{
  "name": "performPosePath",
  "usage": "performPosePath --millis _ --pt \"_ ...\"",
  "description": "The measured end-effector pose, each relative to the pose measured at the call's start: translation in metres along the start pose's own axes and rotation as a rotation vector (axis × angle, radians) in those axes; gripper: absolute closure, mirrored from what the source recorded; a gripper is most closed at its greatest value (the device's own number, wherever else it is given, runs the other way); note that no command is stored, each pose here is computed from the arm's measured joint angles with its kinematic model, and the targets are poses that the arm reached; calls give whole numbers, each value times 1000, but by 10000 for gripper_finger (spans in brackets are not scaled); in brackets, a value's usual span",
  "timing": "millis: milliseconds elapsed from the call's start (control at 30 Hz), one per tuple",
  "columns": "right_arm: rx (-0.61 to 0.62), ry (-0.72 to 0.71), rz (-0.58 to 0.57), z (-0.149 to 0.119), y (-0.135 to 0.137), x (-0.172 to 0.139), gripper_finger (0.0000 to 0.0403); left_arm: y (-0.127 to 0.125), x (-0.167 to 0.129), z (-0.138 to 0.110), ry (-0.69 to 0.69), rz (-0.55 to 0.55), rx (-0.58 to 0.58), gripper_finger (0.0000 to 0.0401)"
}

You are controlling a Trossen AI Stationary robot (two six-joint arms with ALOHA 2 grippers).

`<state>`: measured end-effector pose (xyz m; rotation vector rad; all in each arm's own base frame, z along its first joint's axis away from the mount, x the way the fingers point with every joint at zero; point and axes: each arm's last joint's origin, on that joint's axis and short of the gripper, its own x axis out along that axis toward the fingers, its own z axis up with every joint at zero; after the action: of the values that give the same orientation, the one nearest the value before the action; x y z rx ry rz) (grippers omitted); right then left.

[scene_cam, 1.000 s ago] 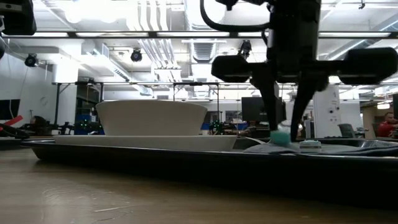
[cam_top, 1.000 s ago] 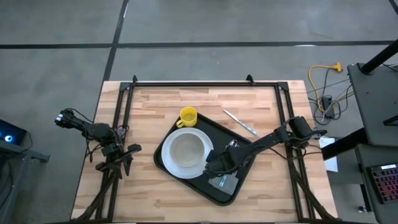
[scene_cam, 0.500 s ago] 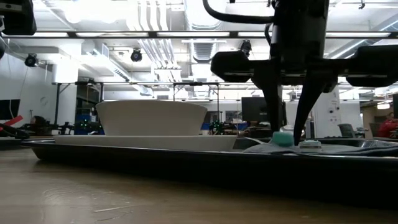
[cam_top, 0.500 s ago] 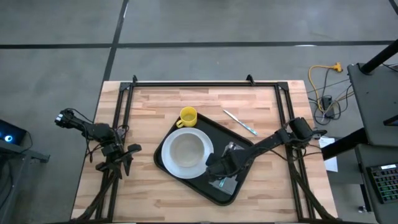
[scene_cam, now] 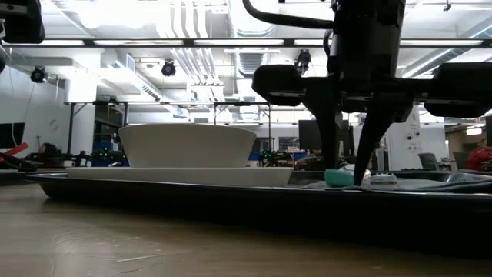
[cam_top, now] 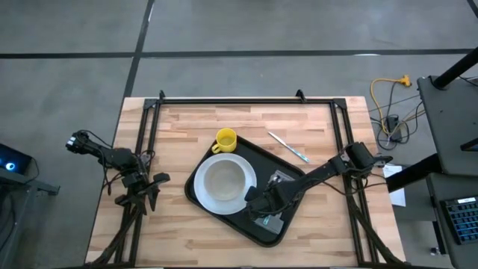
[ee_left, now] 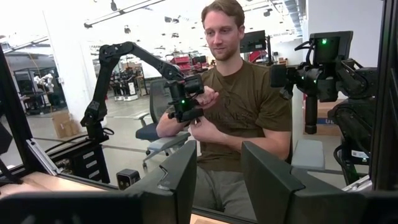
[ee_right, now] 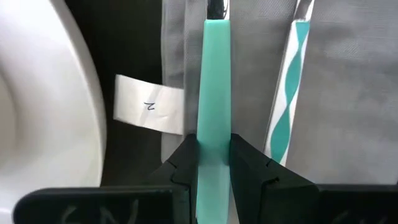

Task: Set up tray
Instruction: Put the blue spoon on the gray napkin to the right of the white plate, then put the blue knife on the gray napkin to the right of the blue fork

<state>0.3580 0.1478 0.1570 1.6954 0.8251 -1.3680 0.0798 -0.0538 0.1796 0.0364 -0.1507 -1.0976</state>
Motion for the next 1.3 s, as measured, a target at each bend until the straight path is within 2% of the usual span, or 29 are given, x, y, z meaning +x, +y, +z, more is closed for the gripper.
performPosePath --millis 133,367,767,1067,1300 --pt "-2 1 1 0 0 0 350 0 0 0 0 1 0 289" --pt "-5 -1 6 0 0 1 307 0 0 0 0 1 0 289" --pt "-1 25 -34 0 -1 0 329 0 0 0 0 0 0 289" --pt "-29 10 -15 5 -1 -18 310 0 0 0 0 0 0 289" --pt "-35 10 -13 7 -2 -21 316 0 0 0 0 0 0 289"
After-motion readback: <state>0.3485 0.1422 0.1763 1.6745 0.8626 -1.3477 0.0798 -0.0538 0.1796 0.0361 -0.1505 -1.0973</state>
